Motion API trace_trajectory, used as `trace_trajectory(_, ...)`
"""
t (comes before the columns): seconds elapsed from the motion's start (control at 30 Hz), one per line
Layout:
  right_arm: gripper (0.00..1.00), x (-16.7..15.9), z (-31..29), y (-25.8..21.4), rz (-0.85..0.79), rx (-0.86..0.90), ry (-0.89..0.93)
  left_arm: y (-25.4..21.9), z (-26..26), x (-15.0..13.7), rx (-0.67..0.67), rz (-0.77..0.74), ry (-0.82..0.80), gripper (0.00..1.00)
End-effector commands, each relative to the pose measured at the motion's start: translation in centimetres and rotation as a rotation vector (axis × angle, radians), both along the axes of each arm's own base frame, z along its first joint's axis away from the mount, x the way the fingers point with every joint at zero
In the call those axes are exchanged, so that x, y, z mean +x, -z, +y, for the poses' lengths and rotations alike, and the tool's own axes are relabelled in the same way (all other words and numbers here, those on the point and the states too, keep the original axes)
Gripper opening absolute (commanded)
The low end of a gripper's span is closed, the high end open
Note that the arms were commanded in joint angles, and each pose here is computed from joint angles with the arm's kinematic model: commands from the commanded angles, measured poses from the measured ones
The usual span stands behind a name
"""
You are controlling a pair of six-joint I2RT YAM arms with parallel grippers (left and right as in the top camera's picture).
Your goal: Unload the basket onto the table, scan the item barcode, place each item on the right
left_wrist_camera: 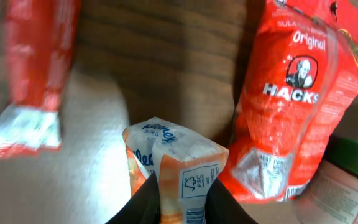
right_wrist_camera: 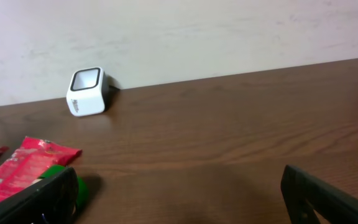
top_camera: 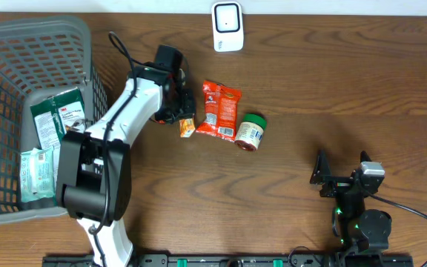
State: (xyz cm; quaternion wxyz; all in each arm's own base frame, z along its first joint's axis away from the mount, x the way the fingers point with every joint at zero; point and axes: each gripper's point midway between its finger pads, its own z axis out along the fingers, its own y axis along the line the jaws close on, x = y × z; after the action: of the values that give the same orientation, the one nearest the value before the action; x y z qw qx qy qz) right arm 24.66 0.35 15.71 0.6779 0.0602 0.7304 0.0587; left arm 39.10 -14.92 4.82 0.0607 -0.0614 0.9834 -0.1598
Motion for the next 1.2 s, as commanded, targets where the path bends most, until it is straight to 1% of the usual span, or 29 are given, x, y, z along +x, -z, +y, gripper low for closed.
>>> trace_trajectory(0.0,0.99,0.0,-0.2,0.2,0.006,-0.012,0.006,2.0,-1.6,-1.0,-0.082,0.055,0.081,0.23)
trace_trajectory(0.13,0.99,0.0,-0.2,0.2,0.006,-0.012,0.006,2.6,-1.7,-0.8,-0.082,0.054,0.081,0.23)
trace_trajectory(0.2,0.99,0.0,-0.2,0.2,0.006,-0.012,0.006,2.4,-1.7,-0.6,-0.083,0.049,0.081,0.3)
trace_trajectory(0.3,0.99,0.0,-0.2,0.2,0.006,-0.012,0.006,2.1,-1.7,-0.5,-0.084,0.043,0.082,0.46)
trace_trajectory(0.4,0.99,0.0,-0.2,0.2,0.006,-0.012,0.006,1.3,-1.8,-0.2,-0.088,0.022,0.082,0.54)
trace_trajectory(0.63,0.99,0.0,-0.2,0.2,0.006,-0.012,0.006,-1.3,-0.6,0.5,-0.028,-0.061,0.066,0.55)
trace_trajectory(0.83,0.99,0.0,-0.2,0.2,0.006,-0.012,0.006,-1.2,0.8,0.0,0.053,-0.049,0.049,0.55)
trace_trajectory(1.03,0.99,0.0,-0.2,0.2,0.006,-0.012,0.006,-3.2,0.7,0.6,0.04,-0.099,0.048,0.54)
trace_trajectory(1.17,0.99,0.0,-0.2,0.2,0.006,-0.012,0.006,-4.0,0.0,-0.1,0.033,-0.099,0.067,0.55)
